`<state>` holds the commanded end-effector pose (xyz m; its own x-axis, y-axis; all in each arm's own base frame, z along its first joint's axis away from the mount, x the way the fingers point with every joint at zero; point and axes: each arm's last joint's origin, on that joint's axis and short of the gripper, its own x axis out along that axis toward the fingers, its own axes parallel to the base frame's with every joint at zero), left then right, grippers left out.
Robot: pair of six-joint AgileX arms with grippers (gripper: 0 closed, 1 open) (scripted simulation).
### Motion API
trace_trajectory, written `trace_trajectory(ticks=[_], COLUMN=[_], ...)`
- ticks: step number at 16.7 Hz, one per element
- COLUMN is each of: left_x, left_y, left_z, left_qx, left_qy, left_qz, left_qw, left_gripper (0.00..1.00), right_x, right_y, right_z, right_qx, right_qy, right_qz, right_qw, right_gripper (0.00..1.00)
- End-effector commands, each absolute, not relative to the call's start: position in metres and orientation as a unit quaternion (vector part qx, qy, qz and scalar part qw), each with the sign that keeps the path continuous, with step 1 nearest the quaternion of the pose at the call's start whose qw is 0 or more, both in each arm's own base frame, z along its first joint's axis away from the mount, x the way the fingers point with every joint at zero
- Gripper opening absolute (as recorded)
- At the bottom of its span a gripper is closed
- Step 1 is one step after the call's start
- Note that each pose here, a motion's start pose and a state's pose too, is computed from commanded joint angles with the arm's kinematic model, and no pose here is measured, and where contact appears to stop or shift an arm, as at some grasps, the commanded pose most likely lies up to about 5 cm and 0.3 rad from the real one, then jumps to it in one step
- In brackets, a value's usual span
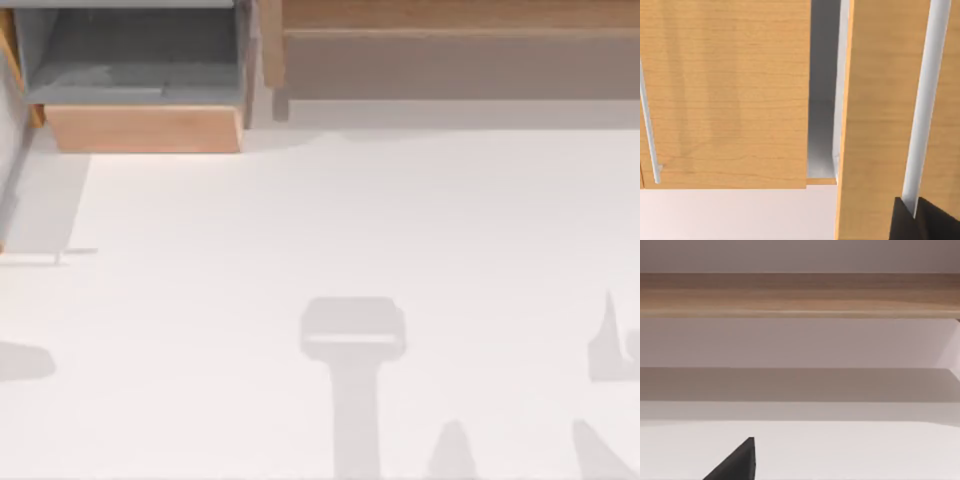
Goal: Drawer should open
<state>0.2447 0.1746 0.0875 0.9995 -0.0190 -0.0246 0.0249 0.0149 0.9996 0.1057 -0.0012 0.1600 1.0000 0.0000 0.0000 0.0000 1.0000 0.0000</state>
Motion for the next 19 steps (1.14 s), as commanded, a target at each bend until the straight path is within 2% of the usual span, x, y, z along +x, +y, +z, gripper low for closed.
trace_trajectory(ticks=[13,19], left_x=[0.2447,0.2447], left_y=[0.1746,0.1746], left_z=[0.0875,0.0875], left_qx=[0.702,0.702], left_qy=[0.002,0.002], left_qz=[-0.015,-0.015], left_qw=[0.712,0.712], left_gripper=[0.98,1.00], right_x=[0.1057,0.1057], right_y=[-0.0012,-0.0012], right_z=[0.1600,0.1600], right_qx=[0.000,0.000], right_qy=[0.000,0.000], right_qz=[0.000,0.000], right_qw=[1.000,1.000], right_gripper=[1.00,1.00])
